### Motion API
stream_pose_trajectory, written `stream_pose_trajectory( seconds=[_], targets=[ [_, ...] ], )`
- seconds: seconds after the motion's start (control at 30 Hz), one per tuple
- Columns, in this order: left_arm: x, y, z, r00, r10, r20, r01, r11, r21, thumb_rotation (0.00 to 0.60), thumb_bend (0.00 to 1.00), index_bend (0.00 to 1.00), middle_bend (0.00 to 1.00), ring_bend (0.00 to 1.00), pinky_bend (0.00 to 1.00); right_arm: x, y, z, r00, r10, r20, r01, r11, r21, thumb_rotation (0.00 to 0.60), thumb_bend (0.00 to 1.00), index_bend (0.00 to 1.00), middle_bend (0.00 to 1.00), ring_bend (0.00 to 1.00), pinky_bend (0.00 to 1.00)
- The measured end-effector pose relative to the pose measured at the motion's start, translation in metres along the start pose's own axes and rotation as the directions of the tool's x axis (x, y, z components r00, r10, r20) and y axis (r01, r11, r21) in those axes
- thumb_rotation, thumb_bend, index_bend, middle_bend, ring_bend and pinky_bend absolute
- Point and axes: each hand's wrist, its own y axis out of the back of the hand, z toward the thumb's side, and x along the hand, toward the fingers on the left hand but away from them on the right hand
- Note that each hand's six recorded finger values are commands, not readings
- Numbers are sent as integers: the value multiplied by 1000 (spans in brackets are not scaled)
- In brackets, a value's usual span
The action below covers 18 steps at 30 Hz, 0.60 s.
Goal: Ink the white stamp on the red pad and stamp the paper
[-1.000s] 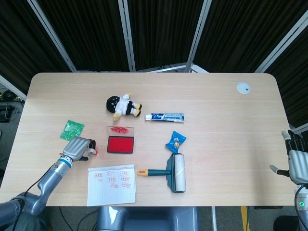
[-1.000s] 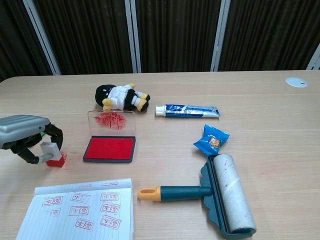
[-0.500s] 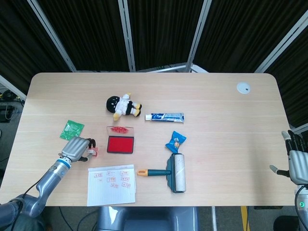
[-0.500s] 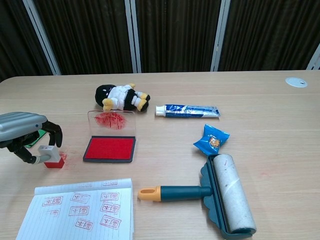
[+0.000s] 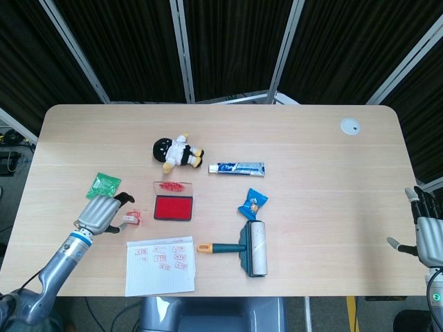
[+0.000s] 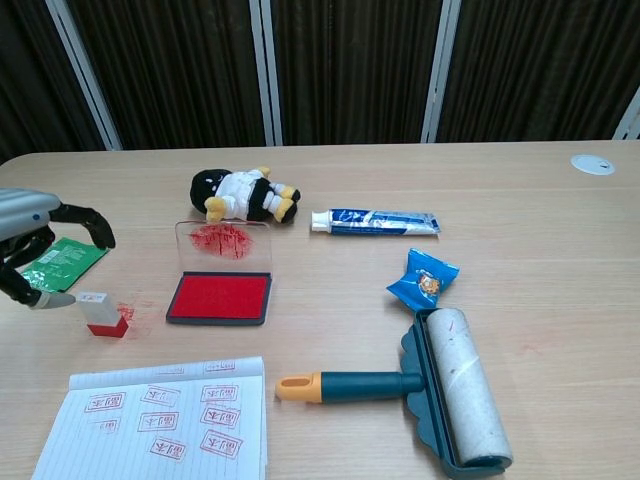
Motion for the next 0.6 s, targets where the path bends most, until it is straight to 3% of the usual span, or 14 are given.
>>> stream_pose_trajectory(
  seconds=[0.07, 0.13, 0.2, 0.27, 0.43, 0.53, 0.6],
  targets=[
    [-10, 11, 1, 1000, 31, -2, -31, 999, -8, 600, 57, 216, 130, 540, 629, 1, 1, 1, 1000, -3, -6, 3, 1000, -4, 600, 0, 0, 0, 0, 0],
    [-20, 22, 1, 998, 68, -12, -68, 997, -20, 600, 16, 177, 58, 363, 425, 3, 3, 2, 1000, -7, -14, 7, 1000, -8, 600, 0, 0, 0, 0, 0],
    [-29, 30, -1, 994, 105, -28, -106, 994, -31, 600, 0, 112, 3, 140, 137, 4, 5, 4, 1000, -11, -27, 11, 1000, -9, 600, 0, 0, 0, 0, 0],
    [-43, 38, -3, 987, 153, -56, -156, 987, -42, 600, 0, 61, 0, 32, 23, 5, 8, 6, 999, -19, -44, 19, 1000, -8, 600, 0, 0, 0, 0, 0],
    [-82, 54, -12, 952, 272, -143, -280, 959, -42, 600, 0, 0, 0, 0, 0, 9, 15, 8, 997, -43, -67, 42, 999, -19, 600, 0, 0, 0, 0, 0],
    [-109, 58, -20, 928, 310, -206, -324, 945, -35, 600, 0, 0, 0, 0, 0, 10, 18, 8, 995, -63, -79, 62, 998, -13, 600, 0, 0, 0, 0, 0],
    [-120, 59, -23, 922, 312, -228, -327, 945, -28, 600, 0, 0, 0, 0, 0, 11, 20, 9, 994, -69, -87, 68, 998, -17, 600, 0, 0, 0, 0, 0]
  ],
)
